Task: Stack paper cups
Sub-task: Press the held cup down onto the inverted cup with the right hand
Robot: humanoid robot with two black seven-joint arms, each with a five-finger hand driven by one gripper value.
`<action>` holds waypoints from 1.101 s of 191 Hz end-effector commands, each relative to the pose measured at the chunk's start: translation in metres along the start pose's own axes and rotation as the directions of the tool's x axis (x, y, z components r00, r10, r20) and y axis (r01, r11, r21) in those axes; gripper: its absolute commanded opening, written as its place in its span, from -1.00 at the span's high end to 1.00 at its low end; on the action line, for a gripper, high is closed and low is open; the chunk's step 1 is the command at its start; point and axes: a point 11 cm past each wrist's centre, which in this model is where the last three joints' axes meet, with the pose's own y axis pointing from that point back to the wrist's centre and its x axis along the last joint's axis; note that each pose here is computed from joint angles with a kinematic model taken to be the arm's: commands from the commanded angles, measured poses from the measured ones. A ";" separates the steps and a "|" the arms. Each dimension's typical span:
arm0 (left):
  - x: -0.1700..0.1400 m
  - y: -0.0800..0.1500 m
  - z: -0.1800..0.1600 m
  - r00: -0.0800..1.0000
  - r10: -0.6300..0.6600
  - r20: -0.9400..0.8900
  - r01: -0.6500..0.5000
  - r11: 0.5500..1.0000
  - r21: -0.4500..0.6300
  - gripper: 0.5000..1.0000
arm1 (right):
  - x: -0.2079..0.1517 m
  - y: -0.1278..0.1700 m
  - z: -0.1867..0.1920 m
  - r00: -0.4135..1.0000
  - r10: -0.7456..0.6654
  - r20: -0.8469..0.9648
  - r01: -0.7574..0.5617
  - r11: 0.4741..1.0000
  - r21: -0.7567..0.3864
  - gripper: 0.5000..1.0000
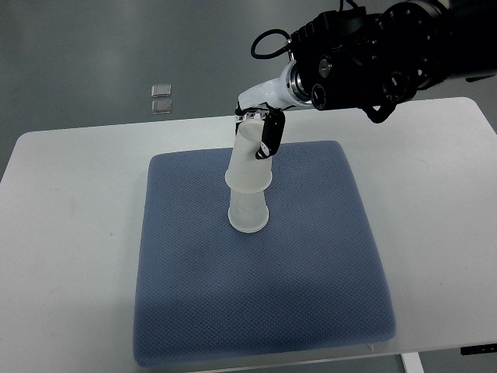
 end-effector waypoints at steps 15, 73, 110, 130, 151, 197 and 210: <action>0.001 0.000 0.000 1.000 0.002 0.000 -0.002 1.000 0.000 -1.00 | 0.000 -0.001 0.000 1.000 0.004 0.003 -0.004 1.000 0.000 0.40; 0.001 0.000 0.000 1.000 0.003 0.000 -0.003 1.000 0.000 -1.00 | -0.007 -0.007 0.005 0.999 0.005 0.044 -0.004 1.000 -0.001 0.32; 0.001 0.000 0.000 1.000 0.003 -0.002 -0.003 1.000 -0.001 -1.00 | -0.008 -0.008 0.005 0.999 0.010 0.045 -0.010 1.000 -0.001 0.27; 0.001 0.000 0.000 1.000 0.003 0.000 -0.003 1.000 0.000 -1.00 | -0.009 -0.008 0.005 0.999 0.007 0.047 -0.007 1.000 -0.001 0.21; 0.001 0.000 0.000 1.000 0.003 -0.002 -0.003 1.000 -0.001 -1.00 | -0.012 -0.009 0.005 0.999 0.003 0.051 -0.003 1.000 0.001 0.19; 0.001 0.000 0.000 1.000 0.002 -0.002 -0.002 1.000 -0.001 -1.00 | -0.017 -0.013 0.008 0.996 0.009 0.084 -0.009 1.000 -0.004 0.15; 0.001 0.000 0.000 1.000 0.002 -0.002 -0.002 1.000 -0.001 -1.00 | -0.018 -0.014 0.009 0.996 0.013 0.086 -0.012 1.000 -0.008 0.14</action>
